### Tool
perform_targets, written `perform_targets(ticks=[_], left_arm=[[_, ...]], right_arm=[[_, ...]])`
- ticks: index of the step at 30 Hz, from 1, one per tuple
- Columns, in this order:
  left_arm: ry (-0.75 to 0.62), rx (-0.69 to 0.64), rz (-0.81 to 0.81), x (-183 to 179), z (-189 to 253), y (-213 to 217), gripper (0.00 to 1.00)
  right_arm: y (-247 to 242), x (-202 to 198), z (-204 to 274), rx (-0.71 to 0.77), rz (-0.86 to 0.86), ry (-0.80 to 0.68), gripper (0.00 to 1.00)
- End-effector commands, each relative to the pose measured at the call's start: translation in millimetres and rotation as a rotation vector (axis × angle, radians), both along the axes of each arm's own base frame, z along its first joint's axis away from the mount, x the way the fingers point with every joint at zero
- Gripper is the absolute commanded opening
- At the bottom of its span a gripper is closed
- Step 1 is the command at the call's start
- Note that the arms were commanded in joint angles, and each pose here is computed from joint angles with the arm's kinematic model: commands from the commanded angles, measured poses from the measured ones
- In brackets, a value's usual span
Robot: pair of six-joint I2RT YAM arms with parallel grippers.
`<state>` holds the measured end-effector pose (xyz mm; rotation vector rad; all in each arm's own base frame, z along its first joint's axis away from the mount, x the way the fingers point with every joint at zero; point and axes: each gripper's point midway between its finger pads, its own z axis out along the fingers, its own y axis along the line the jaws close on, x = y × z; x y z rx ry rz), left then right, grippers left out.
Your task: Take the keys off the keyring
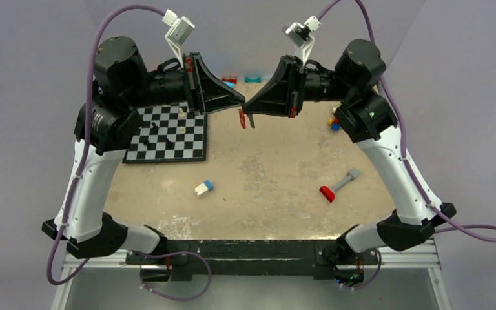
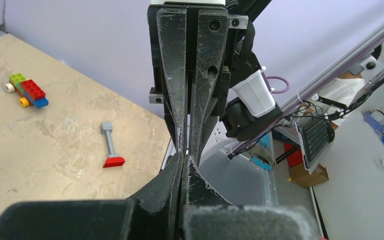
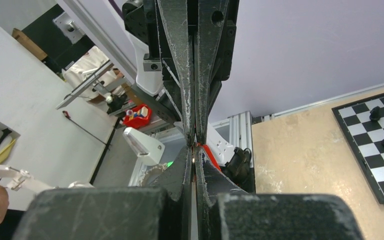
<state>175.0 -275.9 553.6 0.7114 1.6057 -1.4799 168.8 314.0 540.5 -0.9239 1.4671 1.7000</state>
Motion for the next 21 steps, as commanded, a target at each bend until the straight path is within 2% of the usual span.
perform_targets(ticks=[1, 9, 21], left_arm=[[-0.016, -0.050, 0.090, 3.1, 17.1, 8.4, 0.00], [0.030, -0.199, 0.197, 12.9, 35.7, 14.7, 0.00], [0.080, -0.284, 0.278, 21.7, 48.6, 20.4, 0.00]], right_arm=[[-3.3, -2.8, 20.0, 0.064, -0.035, -0.071, 0.00], [-2.1, 4.8, 24.8, 0.104, -0.079, -0.062, 0.00], [-0.3, 7.3, 30.9, 0.134, -0.078, -0.060, 0.00]])
